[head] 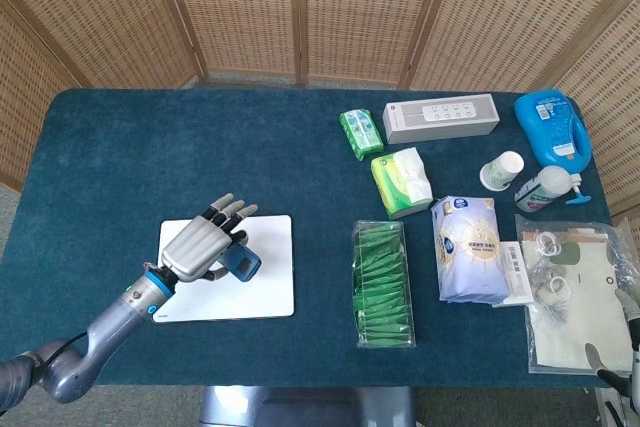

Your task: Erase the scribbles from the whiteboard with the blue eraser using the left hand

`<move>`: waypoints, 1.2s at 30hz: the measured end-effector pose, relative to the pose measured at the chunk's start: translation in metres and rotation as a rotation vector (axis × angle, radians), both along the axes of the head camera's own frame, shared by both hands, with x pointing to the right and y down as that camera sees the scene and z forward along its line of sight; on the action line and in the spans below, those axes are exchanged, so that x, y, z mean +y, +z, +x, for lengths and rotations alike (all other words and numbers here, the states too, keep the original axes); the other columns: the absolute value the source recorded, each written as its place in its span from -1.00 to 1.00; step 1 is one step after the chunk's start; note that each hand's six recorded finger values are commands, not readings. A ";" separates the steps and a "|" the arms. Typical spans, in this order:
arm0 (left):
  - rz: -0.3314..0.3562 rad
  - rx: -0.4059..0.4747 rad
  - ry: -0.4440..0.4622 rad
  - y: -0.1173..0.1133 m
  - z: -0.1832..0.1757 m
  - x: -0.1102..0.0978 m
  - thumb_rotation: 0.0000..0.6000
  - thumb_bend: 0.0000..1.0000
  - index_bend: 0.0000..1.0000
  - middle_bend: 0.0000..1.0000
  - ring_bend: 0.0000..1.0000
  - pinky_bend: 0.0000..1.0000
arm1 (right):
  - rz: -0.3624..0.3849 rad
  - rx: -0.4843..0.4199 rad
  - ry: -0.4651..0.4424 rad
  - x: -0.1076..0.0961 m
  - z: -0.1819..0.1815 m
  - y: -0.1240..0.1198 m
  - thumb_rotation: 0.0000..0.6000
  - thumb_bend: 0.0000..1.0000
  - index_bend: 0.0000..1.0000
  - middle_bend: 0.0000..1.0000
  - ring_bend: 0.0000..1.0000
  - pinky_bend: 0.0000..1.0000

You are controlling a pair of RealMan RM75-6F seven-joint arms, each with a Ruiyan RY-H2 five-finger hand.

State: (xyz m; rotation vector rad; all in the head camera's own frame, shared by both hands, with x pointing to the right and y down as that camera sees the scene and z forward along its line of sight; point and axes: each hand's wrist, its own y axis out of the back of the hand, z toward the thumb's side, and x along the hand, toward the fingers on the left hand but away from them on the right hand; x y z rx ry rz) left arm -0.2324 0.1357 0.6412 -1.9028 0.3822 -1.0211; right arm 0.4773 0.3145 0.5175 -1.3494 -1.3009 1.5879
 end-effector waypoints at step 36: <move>-0.017 -0.005 0.019 0.021 0.042 -0.014 1.00 -0.44 -0.90 -1.00 -1.00 -1.00 | 0.030 0.028 0.002 0.002 0.000 -0.015 1.00 -0.51 -0.75 -0.76 -1.00 -0.92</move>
